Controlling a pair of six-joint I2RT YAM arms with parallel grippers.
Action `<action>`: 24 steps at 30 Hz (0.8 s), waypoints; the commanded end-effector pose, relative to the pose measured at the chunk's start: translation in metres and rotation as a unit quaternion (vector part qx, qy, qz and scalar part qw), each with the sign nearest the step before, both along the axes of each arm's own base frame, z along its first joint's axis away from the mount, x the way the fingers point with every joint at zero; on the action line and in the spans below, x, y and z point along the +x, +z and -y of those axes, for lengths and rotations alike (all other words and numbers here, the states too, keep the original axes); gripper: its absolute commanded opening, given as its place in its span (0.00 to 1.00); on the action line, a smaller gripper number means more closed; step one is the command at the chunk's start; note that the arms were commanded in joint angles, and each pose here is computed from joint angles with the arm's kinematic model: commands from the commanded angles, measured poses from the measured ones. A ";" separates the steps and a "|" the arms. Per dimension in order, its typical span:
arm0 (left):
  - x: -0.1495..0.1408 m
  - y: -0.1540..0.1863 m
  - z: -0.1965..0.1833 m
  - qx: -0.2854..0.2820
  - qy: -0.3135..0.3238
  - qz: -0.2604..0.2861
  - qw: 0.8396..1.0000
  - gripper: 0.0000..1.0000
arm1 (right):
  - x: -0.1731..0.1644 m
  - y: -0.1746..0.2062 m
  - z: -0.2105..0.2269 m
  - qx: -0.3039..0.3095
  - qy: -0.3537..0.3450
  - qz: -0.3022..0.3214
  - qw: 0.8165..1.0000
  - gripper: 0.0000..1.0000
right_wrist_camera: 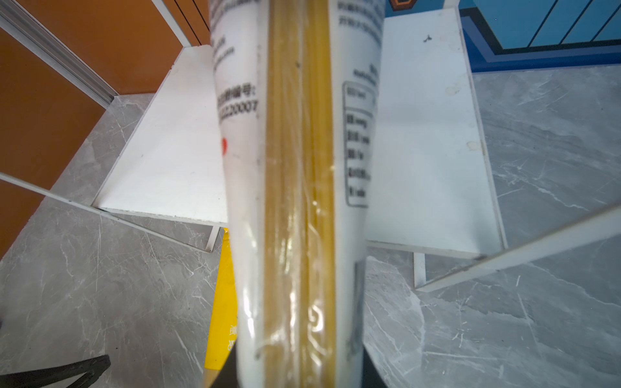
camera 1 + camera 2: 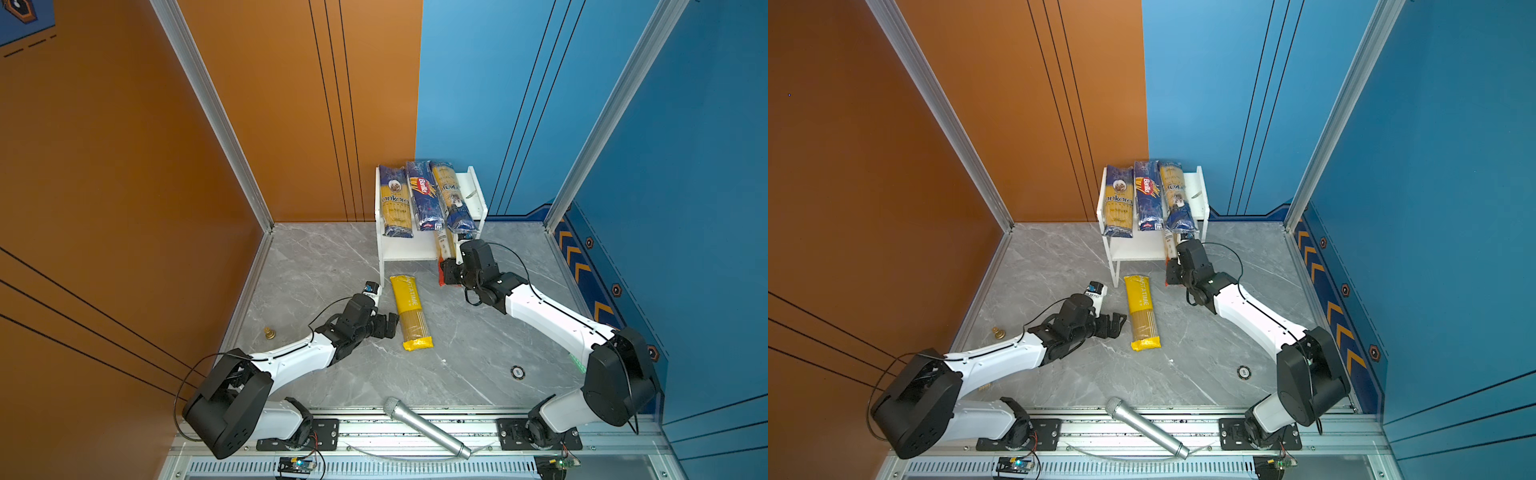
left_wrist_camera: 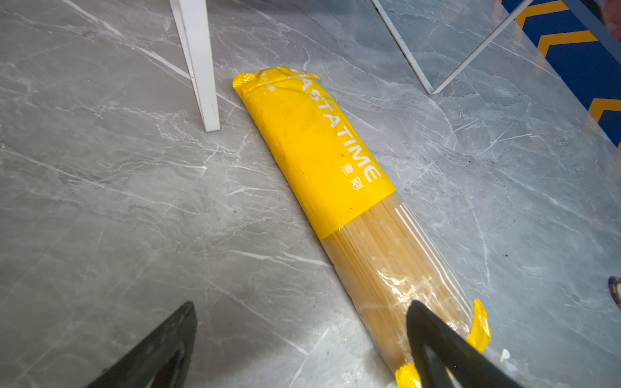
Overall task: Arrange pasta packages on shelves
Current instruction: Place the pasta bag on the shelf.
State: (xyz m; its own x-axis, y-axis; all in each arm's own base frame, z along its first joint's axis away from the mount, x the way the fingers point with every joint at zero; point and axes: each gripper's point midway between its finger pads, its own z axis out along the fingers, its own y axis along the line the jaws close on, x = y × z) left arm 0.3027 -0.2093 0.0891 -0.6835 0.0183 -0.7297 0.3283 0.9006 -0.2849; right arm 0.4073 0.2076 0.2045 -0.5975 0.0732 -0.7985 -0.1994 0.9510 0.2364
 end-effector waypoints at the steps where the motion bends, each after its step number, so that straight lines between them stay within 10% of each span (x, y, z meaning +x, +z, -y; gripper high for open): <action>1: 0.002 -0.001 -0.001 0.004 -0.004 0.000 1.000 0.98 | 0.025 0.081 -0.009 0.061 -0.008 0.120 0.991 0.00; 24: 0.001 -0.003 -0.002 0.003 -0.007 -0.002 1.000 0.98 | 0.018 0.086 -0.054 0.106 0.026 0.109 0.988 0.00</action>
State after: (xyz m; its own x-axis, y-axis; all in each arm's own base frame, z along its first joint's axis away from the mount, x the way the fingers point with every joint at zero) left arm 0.3035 -0.2078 0.0867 -0.6875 0.0229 -0.7259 0.3287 0.9011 -0.2828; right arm 0.4095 0.2439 0.2073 -0.5997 0.1016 -0.7938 -0.2353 0.9257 0.2962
